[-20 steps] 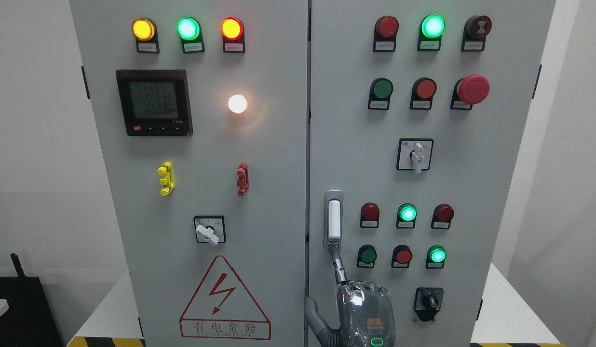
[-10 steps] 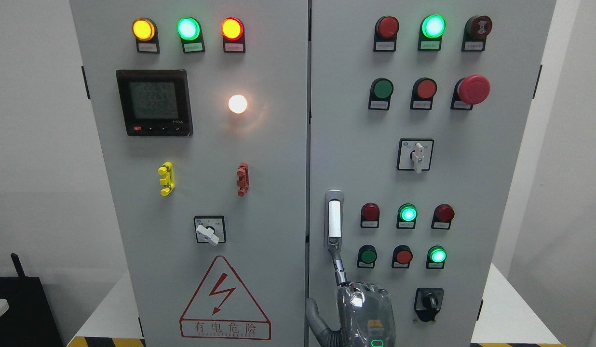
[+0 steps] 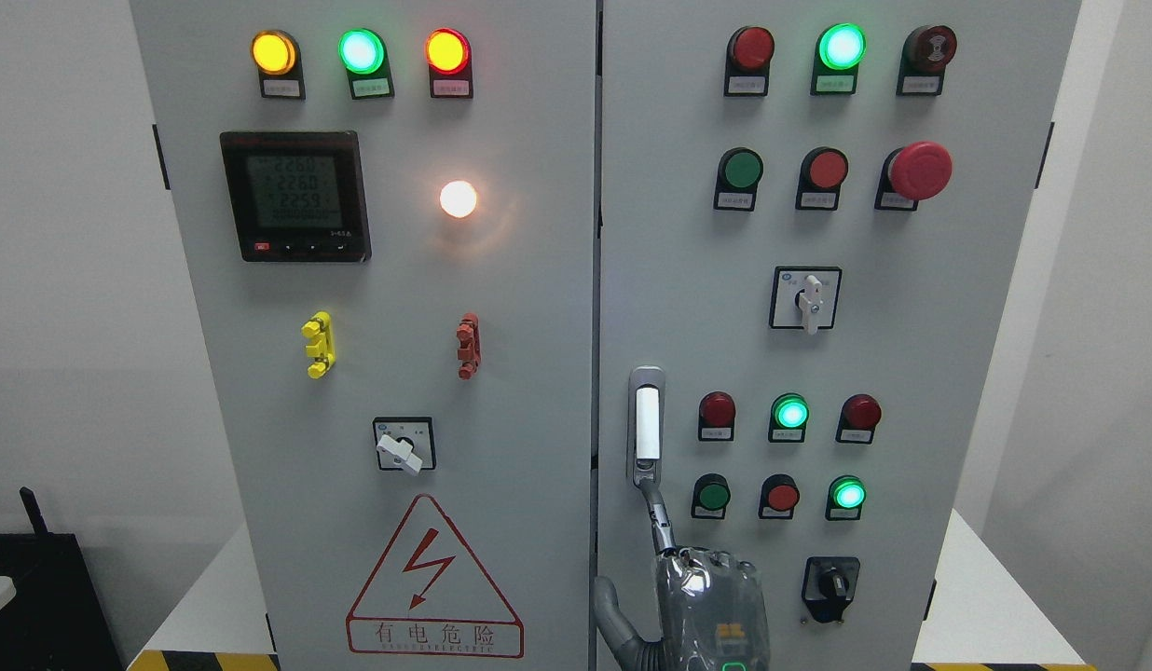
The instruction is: Release door handle
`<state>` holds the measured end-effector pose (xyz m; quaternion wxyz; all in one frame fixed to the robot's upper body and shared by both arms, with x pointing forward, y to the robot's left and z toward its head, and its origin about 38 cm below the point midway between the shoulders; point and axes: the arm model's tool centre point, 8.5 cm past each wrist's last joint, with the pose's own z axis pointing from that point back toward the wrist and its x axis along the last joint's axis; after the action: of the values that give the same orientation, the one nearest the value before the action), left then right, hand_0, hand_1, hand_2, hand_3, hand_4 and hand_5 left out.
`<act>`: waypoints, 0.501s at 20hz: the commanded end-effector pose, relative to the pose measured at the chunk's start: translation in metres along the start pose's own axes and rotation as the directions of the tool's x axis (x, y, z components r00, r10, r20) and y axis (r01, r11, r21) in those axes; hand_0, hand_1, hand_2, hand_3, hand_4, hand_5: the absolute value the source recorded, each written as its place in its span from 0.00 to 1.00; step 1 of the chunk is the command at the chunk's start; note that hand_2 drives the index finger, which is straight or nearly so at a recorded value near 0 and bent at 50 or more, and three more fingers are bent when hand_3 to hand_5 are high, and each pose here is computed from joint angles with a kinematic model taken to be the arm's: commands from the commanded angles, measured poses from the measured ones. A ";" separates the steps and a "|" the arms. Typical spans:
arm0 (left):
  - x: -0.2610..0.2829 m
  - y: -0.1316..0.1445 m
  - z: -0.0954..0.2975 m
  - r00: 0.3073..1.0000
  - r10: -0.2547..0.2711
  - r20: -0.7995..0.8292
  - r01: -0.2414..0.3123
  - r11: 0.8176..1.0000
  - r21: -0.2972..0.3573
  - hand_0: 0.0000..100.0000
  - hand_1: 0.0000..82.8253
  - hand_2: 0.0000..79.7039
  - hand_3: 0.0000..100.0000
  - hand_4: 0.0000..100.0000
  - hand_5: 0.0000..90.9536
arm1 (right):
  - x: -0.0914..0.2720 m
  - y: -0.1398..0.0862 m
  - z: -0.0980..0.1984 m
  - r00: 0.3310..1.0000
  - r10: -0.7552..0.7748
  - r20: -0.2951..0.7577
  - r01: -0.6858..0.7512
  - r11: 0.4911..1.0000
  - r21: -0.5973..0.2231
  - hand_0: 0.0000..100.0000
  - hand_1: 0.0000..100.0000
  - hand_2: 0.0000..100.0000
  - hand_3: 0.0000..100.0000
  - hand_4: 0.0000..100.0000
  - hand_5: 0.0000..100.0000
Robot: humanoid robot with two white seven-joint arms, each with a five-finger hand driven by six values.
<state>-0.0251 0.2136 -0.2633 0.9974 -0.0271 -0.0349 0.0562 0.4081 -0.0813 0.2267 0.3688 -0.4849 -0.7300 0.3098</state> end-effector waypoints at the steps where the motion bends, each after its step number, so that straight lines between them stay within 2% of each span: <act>1: 0.005 -0.001 -0.001 1.000 -0.013 0.015 0.013 1.000 -0.003 0.12 0.47 0.00 0.00 0.00 0.00 | 0.003 -0.010 -0.002 1.000 -0.009 0.011 0.009 0.999 -0.035 0.39 0.37 0.08 1.00 1.00 0.99; 4: 0.005 -0.001 -0.001 1.000 -0.013 0.015 0.013 1.000 -0.003 0.12 0.47 0.00 0.00 0.00 0.00 | 0.004 -0.013 -0.001 1.000 -0.012 0.025 0.014 0.997 -0.077 0.40 0.37 0.11 1.00 1.00 0.99; 5: 0.005 -0.001 -0.001 1.000 -0.013 0.015 0.013 1.000 -0.003 0.12 0.47 0.00 0.00 0.00 0.00 | 0.004 -0.014 -0.001 0.999 -0.015 0.030 0.018 0.996 -0.085 0.41 0.37 0.17 1.00 1.00 0.98; 7: 0.005 -0.001 -0.001 1.000 -0.013 0.015 0.013 1.000 -0.003 0.12 0.47 0.00 0.00 0.00 0.00 | 0.004 -0.014 0.005 0.999 -0.023 0.030 0.026 0.996 -0.085 0.41 0.37 0.22 1.00 1.00 0.98; 10: 0.005 -0.001 -0.001 1.000 -0.013 0.015 0.013 1.000 -0.003 0.12 0.47 0.00 0.00 0.00 0.00 | 0.005 -0.020 0.008 0.999 -0.031 0.029 0.033 0.994 -0.100 0.42 0.38 0.31 1.00 0.93 0.97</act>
<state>-0.0250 0.2136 -0.2633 0.9974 -0.0270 -0.0350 0.0561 0.3995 -0.0815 0.2329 0.3448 -0.4864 -0.7493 0.2882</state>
